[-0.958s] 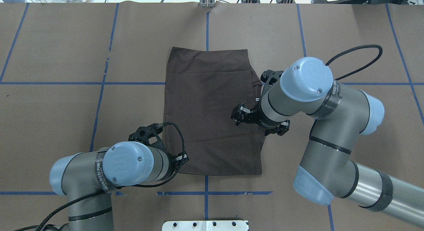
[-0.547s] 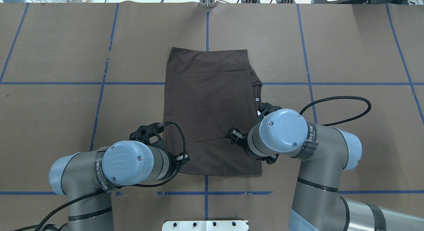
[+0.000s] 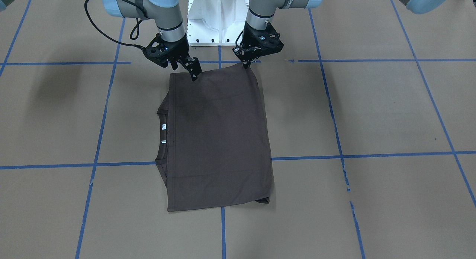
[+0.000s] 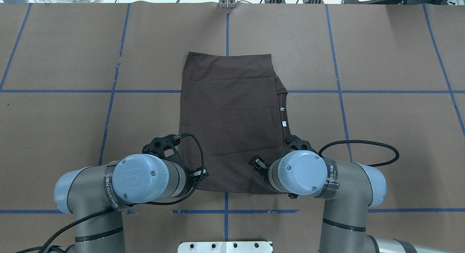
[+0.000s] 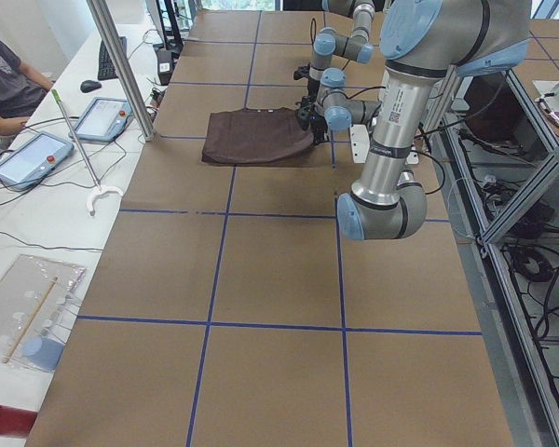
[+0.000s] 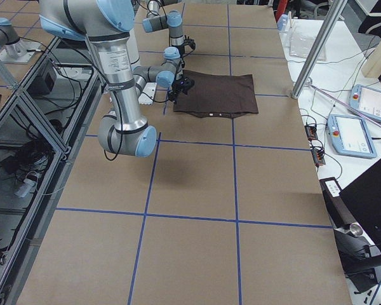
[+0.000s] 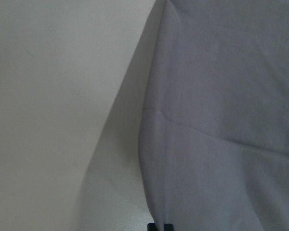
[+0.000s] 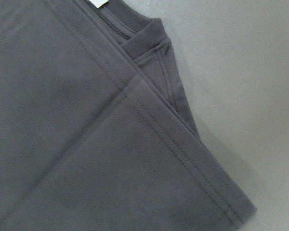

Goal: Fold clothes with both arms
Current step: 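Lower both grippers to the shirt edge nearest the robot and grasp it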

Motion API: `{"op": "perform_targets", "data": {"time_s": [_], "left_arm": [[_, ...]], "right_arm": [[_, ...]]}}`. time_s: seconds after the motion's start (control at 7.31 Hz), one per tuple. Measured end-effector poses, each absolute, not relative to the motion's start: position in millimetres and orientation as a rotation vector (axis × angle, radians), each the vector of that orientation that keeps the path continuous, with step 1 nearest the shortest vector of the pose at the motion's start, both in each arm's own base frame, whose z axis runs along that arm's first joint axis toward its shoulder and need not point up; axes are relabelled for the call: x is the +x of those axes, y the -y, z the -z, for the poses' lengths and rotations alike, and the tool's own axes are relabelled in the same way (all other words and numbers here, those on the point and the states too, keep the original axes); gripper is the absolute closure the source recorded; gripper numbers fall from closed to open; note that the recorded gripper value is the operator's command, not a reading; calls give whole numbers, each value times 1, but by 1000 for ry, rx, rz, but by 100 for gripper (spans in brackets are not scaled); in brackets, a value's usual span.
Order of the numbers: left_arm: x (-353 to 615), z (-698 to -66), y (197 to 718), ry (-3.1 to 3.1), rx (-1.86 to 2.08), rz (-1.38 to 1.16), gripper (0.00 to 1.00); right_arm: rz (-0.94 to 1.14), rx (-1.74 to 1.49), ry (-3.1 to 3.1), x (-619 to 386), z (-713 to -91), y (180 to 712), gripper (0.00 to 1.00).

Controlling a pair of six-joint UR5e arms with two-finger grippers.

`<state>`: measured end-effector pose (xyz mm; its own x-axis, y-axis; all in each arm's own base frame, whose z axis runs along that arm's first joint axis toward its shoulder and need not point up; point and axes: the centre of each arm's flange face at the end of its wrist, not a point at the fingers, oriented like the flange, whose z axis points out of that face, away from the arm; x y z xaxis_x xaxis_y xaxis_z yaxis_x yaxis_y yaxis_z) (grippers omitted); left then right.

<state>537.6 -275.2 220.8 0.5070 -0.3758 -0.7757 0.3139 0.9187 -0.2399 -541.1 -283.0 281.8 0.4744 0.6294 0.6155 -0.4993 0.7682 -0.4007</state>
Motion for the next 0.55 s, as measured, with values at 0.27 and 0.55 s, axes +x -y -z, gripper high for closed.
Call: {"op": "perform_targets", "data": {"time_s": [0.27, 0.55], "left_arm": [[537, -220, 275, -955, -70, 416, 100], [537, -218, 276, -958, -70, 417, 100]], "right_arm": [[-699, -169, 792, -551, -296, 283, 0], [-699, -167, 775, -554, -302, 283, 0]]}}
